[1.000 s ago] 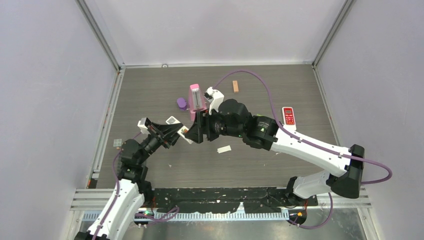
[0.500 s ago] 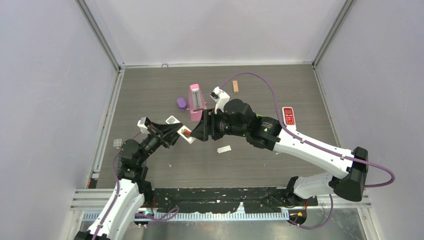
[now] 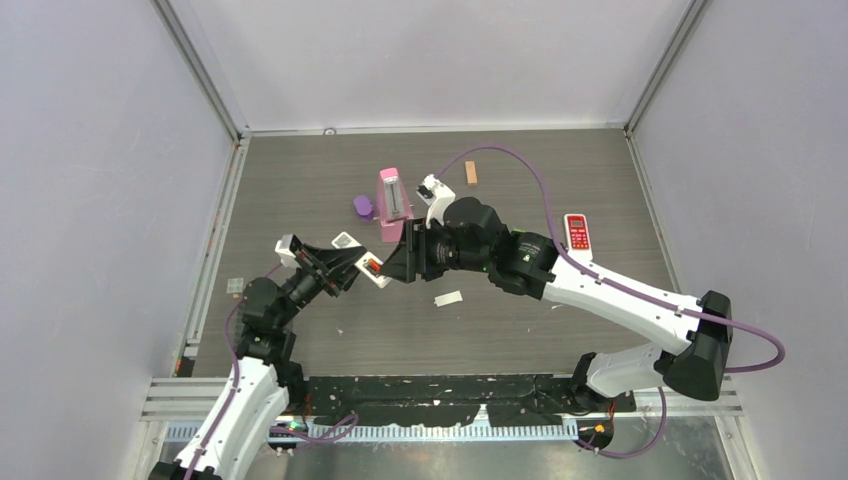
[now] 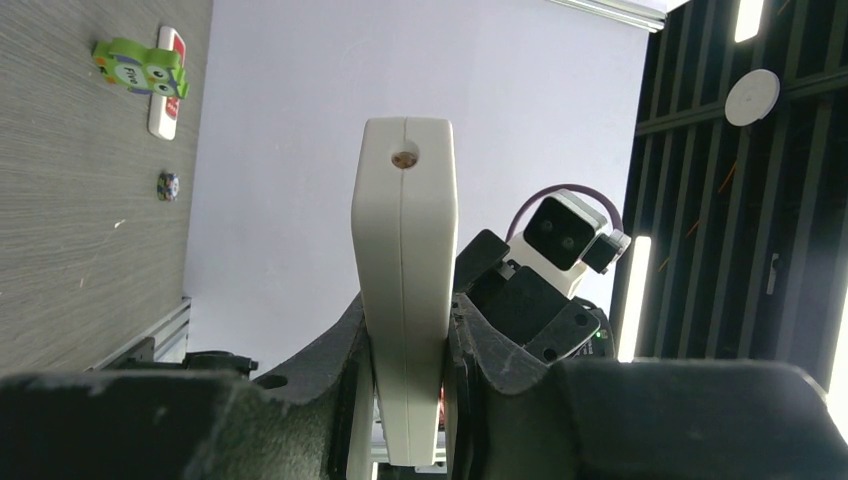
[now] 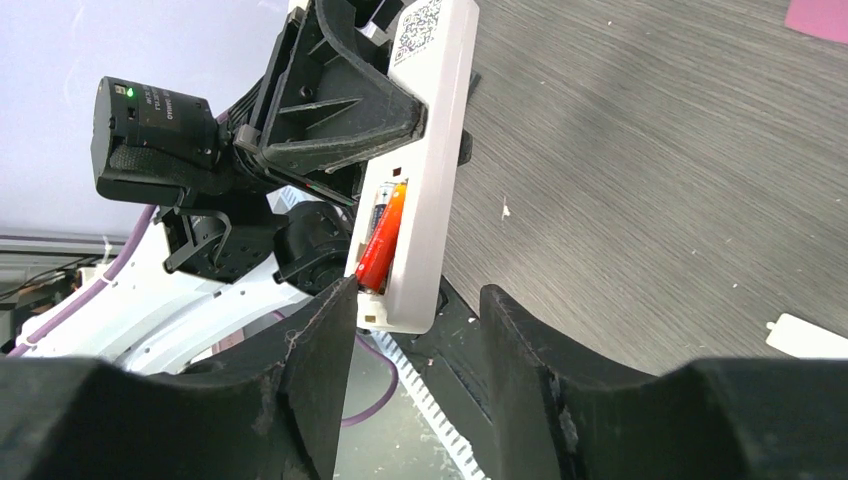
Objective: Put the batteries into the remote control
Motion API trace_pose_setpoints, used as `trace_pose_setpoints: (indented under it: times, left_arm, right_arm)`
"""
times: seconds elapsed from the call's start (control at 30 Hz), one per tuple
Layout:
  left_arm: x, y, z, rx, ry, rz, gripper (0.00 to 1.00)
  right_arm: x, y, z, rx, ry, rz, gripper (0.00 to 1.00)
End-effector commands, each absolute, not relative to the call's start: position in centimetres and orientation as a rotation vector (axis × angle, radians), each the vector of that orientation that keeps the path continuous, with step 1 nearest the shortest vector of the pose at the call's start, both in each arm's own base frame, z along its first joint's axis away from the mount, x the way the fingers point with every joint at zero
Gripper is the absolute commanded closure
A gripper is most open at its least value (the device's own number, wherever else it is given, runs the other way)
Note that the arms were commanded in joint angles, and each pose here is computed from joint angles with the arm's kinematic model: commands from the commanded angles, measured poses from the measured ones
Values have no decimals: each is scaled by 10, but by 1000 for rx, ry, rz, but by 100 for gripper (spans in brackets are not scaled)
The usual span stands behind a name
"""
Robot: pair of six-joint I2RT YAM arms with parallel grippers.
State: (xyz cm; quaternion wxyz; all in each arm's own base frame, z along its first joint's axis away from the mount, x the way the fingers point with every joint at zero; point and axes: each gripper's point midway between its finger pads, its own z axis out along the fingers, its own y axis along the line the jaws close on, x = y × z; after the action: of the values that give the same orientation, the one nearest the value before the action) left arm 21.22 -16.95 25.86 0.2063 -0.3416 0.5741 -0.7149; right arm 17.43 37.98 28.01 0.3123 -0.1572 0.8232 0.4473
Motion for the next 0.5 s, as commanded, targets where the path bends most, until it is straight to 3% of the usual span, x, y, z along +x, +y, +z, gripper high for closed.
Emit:
trace_pose_setpoints:
  times: [0.0, 0.47]
  left_arm:
    - [195, -170, 315, -743, 1496, -2073, 100]
    - [190, -171, 326, -673, 1482, -2069, 100]
  right_arm:
    - [180, 384, 283, -398, 2183, 1176, 49]
    - [187, 383, 263, -346, 2290, 1137, 73]
